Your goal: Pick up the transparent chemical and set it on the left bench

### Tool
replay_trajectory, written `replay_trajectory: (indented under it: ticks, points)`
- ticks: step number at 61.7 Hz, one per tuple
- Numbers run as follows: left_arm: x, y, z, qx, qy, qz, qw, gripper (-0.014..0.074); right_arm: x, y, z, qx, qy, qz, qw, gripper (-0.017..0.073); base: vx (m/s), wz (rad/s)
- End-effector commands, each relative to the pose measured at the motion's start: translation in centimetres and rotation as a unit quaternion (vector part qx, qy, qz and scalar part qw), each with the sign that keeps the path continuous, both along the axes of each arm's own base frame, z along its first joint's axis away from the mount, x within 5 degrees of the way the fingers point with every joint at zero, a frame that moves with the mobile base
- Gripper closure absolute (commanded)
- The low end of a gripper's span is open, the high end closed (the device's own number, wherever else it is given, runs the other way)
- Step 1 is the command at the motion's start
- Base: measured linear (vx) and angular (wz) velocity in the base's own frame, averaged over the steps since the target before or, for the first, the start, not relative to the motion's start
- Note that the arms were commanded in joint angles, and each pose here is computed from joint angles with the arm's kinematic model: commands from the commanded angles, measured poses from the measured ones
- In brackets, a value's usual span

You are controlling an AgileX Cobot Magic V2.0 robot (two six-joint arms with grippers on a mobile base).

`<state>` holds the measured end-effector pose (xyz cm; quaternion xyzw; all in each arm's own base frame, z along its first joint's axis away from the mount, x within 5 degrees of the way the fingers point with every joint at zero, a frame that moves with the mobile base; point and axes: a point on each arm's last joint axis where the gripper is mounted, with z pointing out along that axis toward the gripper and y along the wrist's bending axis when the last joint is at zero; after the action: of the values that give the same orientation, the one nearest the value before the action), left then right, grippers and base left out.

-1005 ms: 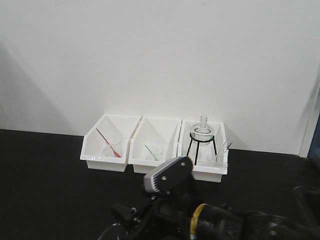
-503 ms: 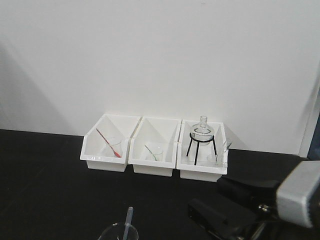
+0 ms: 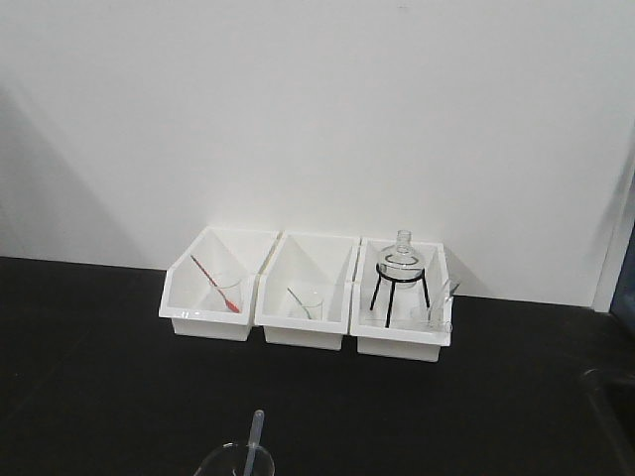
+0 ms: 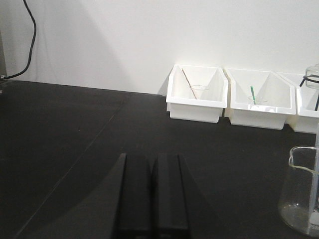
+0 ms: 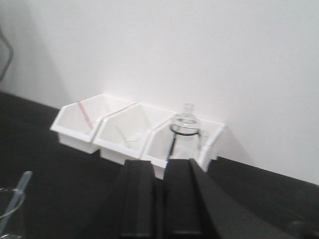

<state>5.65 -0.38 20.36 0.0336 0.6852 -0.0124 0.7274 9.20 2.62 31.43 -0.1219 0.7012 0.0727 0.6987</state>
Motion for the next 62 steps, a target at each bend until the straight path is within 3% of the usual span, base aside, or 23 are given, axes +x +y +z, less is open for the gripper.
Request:
replay_trajectory:
  ticks: [1, 7, 16, 18, 26, 62]
  points:
    - [-0.1, 0.0, 0.3, -0.007, -0.04, 0.0, 0.999, 0.0597, -1.7, -1.3, -1.2, 0.034, -0.043, -0.048, 0.997, 0.0518, 0.0, 0.0]
    - [-0.1, 0.0, 0.3, -0.007, -0.04, 0.0, 0.999, 0.0597, -2.9, -2.0, -5.0, 0.051, -0.039, -0.088, 0.994, 0.0573, 0.0, 0.0]
    - [-0.1, 0.0, 0.3, -0.007, -0.04, 0.0, 0.999, 0.0597, -3.7, -2.2, -11.3, 0.039, -0.049, -0.096, 0.993, 0.0568, 0.0, 0.0]
    - [-0.1, 0.0, 0.3, -0.007, -0.04, 0.0, 0.999, 0.0597, -3.6, -2.3, -11.8, 0.033, -0.008, -0.103, 0.994, 0.0567, 0.0, 0.0]
    - [-0.1, 0.0, 0.3, -0.007, -0.04, 0.0, 0.999, 0.0597, -3.5, -2.3, -12.5, 0.027, 0.034, -0.108, 0.993, 0.0567, 0.0, 0.0]
    - [-0.1, 0.0, 0.3, -0.007, -0.04, 0.0, 0.999, 0.0597, -3.5, -2.3, -12.5, 0.027, 0.036, -0.109, 0.993, 0.0567, 0.0, 0.0]
